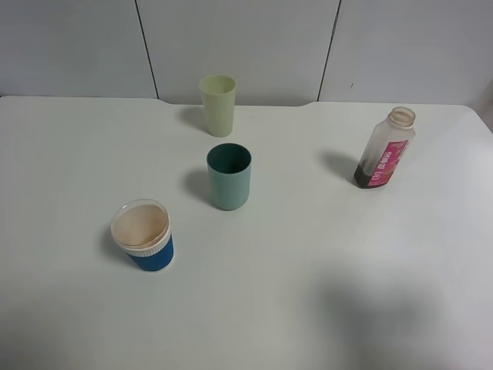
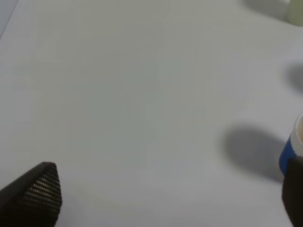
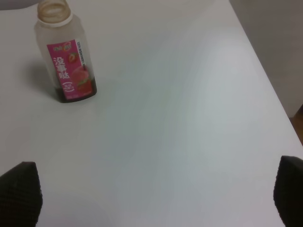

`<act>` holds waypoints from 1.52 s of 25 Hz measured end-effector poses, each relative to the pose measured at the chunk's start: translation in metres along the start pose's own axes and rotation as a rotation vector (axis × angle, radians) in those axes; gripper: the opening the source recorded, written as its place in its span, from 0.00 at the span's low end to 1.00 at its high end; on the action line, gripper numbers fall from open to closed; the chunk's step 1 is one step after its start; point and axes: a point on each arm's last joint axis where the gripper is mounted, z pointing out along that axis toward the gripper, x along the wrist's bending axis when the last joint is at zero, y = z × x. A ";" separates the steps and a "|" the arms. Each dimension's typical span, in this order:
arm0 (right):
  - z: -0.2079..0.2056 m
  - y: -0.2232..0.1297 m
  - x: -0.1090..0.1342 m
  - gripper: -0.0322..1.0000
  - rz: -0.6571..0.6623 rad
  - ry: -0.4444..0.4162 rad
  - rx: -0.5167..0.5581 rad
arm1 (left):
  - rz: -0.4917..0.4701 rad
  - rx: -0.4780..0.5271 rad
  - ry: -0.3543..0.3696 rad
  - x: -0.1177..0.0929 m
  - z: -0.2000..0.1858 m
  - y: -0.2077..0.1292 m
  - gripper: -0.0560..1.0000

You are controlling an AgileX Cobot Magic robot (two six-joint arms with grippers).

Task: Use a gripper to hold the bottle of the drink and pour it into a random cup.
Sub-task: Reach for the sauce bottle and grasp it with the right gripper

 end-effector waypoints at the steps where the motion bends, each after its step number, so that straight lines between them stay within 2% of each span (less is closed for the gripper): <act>1: 0.000 0.000 0.000 0.97 0.000 0.000 0.000 | 0.000 0.000 0.000 0.000 0.000 0.000 0.93; 38: 0.000 0.000 0.000 0.97 0.000 0.000 0.000 | 0.000 0.000 0.000 0.000 0.000 0.000 0.93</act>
